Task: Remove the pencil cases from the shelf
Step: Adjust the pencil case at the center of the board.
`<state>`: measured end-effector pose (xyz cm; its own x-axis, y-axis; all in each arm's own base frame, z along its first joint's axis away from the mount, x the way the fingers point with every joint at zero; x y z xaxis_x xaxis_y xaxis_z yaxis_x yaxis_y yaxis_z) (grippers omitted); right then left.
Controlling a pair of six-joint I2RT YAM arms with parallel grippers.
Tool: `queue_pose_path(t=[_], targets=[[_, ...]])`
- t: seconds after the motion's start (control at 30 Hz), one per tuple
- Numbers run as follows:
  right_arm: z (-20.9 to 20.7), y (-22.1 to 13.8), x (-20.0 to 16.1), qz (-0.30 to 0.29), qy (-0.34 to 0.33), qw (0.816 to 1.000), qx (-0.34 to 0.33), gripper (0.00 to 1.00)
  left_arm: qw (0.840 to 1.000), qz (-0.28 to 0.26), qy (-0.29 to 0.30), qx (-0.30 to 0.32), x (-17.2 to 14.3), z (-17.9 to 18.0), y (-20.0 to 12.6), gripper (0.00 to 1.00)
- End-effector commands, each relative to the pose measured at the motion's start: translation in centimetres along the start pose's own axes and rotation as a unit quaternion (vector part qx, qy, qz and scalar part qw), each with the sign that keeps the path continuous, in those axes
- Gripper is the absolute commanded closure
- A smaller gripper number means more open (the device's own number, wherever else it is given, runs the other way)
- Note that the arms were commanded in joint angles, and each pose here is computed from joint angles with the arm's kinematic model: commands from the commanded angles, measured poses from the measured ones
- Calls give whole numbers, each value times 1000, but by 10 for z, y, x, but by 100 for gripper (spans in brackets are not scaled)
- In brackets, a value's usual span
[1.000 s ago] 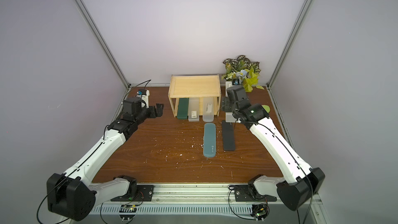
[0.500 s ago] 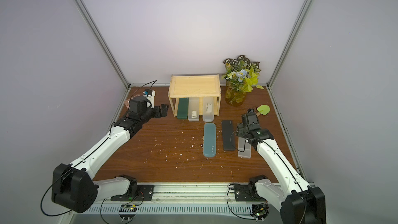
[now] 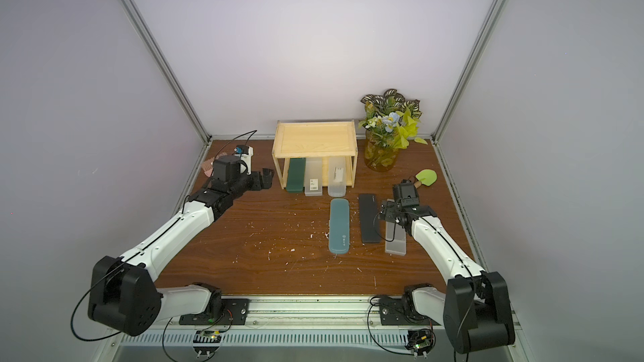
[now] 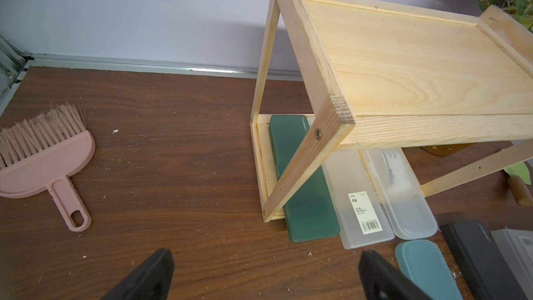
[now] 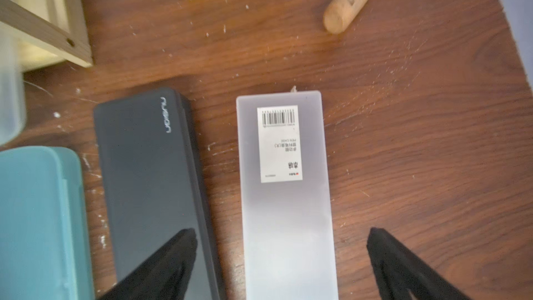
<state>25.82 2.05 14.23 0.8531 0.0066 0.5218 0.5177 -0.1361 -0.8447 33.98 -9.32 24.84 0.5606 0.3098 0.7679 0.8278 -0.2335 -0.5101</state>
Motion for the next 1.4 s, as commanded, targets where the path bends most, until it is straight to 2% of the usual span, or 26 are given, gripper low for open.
queue_pose_path(t=[0.0, 0.3, 0.5, 0.77, 1.2, 1.33, 1.37], targets=[[0, 9, -1, 3, 21, 1000, 1, 1, 1000, 9, 1, -3, -6, 0, 7, 0], [2, 32, -17, 29, 38, 999, 18, 2, 1000, 15, 3, 3, -10, 2, 12, 0], [5, 42, -24, 33, 40, 998, 30, 14, 1000, 18, 3, 6, -11, 4, 14, 0], [8, 51, -22, 46, 23, 998, 40, 25, 1000, 16, 4, 12, -10, 4, 13, 0], [7, 52, 1, 40, -20, 999, 25, 29, 1000, 19, 5, 15, -8, 4, 13, 0], [8, 51, 2, 40, -28, 998, 30, 37, 1000, 19, 6, 16, -8, 4, 12, 0], [8, 49, 2, 39, -28, 998, 30, 42, 1000, 20, 6, 15, -9, 4, 12, 0]])
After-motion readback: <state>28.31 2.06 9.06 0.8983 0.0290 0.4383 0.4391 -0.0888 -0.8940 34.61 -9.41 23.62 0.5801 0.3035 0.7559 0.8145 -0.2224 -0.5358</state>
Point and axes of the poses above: each gripper's point midway between its finger pads, its own y axis out along the fingers, its own z axis along the line the jaws close on, x = y × z, the point moved 7 cm from there along -y, back along the fingers, and after that the axes turned 13 degrees about -y, right-handed, at the moved point
